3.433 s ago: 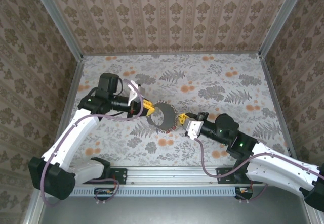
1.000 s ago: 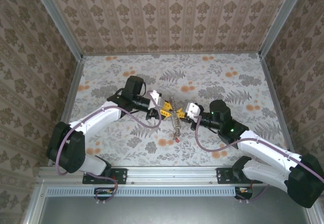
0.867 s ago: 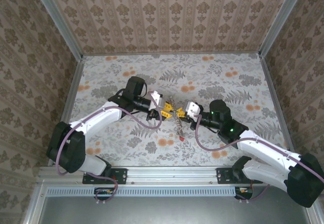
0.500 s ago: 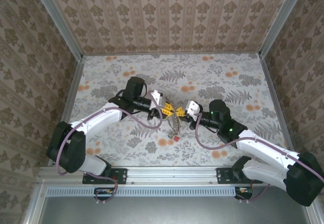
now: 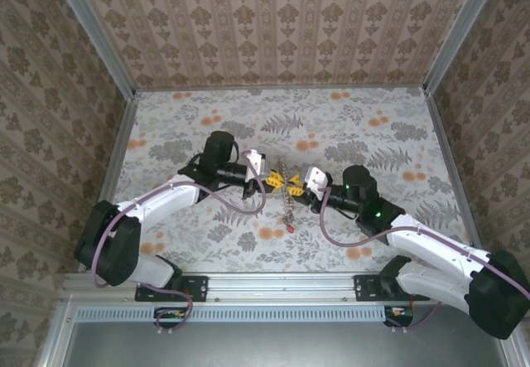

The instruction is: Put the keys on the keyring

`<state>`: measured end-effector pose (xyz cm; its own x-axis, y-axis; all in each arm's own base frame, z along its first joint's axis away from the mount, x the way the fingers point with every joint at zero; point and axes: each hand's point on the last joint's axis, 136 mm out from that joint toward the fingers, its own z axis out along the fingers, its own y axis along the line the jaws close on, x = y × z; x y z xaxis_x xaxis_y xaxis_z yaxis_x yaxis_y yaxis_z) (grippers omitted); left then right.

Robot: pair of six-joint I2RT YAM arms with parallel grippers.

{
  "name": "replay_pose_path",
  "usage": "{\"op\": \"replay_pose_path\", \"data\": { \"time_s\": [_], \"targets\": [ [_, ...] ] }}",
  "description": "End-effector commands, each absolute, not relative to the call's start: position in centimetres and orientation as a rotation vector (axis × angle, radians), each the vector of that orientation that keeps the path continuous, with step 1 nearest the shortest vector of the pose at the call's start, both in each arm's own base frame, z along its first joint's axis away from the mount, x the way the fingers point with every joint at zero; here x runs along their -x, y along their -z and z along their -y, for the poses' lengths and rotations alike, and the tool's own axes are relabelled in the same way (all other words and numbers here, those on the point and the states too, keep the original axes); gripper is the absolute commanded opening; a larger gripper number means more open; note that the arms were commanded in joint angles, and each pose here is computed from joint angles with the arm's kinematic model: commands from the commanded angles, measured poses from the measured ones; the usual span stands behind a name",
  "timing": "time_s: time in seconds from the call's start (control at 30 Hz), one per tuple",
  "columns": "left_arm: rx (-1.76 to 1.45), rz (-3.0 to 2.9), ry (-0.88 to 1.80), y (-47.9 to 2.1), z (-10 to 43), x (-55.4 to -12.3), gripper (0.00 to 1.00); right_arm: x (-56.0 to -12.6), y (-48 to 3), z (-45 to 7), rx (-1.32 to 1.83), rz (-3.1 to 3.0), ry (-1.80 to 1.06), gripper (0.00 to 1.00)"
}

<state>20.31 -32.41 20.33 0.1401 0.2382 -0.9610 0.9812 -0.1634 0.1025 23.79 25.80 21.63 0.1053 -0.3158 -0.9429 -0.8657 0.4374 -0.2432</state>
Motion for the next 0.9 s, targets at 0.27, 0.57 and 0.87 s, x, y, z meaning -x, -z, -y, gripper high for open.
{"op": "replay_pose_path", "data": {
  "time_s": [0.27,0.57,0.87],
  "targets": [
    [-1.553,-1.17,0.88,-21.0,31.7,-21.9,0.0,-26.6,-25.2,-19.2,0.664,-1.603,-0.409,0.64],
    [-1.536,-1.263,0.966,-20.0,31.9,-23.0,0.0,-24.3,-16.4,-5.6,-0.598,-2.39,-0.186,0.5],
    [-1.532,-1.297,0.972,-19.3,32.7,-22.2,0.0,-23.1,-9.6,-3.7,-0.698,-2.765,-0.139,0.46]
  ]
}}
